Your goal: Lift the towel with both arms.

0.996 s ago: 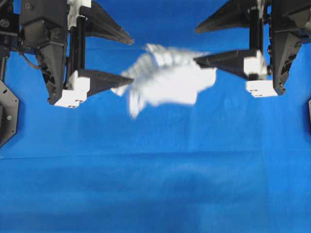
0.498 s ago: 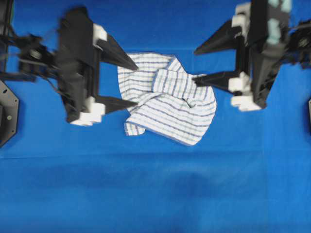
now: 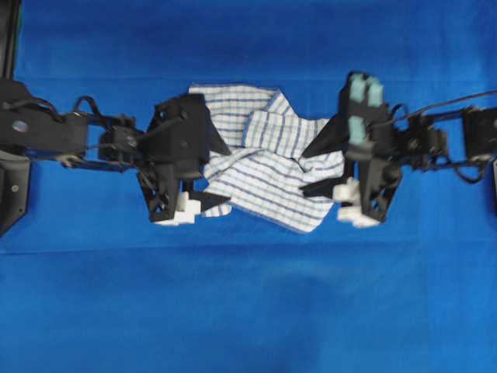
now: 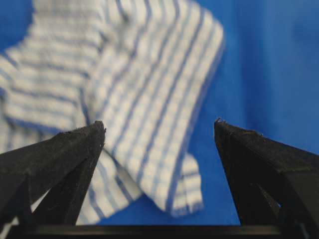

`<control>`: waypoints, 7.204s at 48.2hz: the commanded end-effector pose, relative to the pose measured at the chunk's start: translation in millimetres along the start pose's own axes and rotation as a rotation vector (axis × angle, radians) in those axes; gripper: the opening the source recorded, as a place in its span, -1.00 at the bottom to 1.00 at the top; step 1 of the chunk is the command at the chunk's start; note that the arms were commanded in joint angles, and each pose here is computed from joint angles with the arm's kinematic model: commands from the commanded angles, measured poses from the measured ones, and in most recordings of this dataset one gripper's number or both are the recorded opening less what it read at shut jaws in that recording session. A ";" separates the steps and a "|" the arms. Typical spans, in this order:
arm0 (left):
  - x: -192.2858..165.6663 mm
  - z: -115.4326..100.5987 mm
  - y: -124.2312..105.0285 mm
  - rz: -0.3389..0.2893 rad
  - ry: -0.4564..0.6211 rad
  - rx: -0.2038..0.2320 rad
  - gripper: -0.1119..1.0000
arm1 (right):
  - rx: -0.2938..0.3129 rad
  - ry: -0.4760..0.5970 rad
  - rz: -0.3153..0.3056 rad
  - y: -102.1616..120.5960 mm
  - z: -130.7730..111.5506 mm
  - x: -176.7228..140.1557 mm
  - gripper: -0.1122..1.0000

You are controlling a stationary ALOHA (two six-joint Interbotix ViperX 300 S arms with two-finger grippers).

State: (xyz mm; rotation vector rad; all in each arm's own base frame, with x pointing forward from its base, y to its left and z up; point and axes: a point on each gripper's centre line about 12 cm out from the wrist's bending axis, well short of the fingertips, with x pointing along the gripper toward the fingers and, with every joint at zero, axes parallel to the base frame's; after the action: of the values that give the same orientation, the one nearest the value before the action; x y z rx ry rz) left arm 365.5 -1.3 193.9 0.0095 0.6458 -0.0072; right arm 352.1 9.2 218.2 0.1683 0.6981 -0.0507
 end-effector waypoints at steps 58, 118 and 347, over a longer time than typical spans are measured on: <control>63.3 -71.1 -1.8 -0.001 0.123 0.006 0.33 | 0.069 0.201 -0.006 8.2 -69.6 117.3 0.31; -147.3 111.7 56.3 0.153 -0.228 -0.042 -0.69 | 0.007 -0.211 -0.235 -47.8 115.5 -130.0 -0.76; -62.9 64.4 20.2 0.045 -0.159 -0.040 -0.76 | -0.055 -0.128 -0.137 -17.2 74.6 -28.8 -0.65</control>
State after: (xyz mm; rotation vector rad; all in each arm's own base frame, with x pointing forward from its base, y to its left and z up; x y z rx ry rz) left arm 357.8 15.5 244.5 -0.0133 0.5628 0.0399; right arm 383.6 -18.7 247.8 0.0725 0.6756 -0.1643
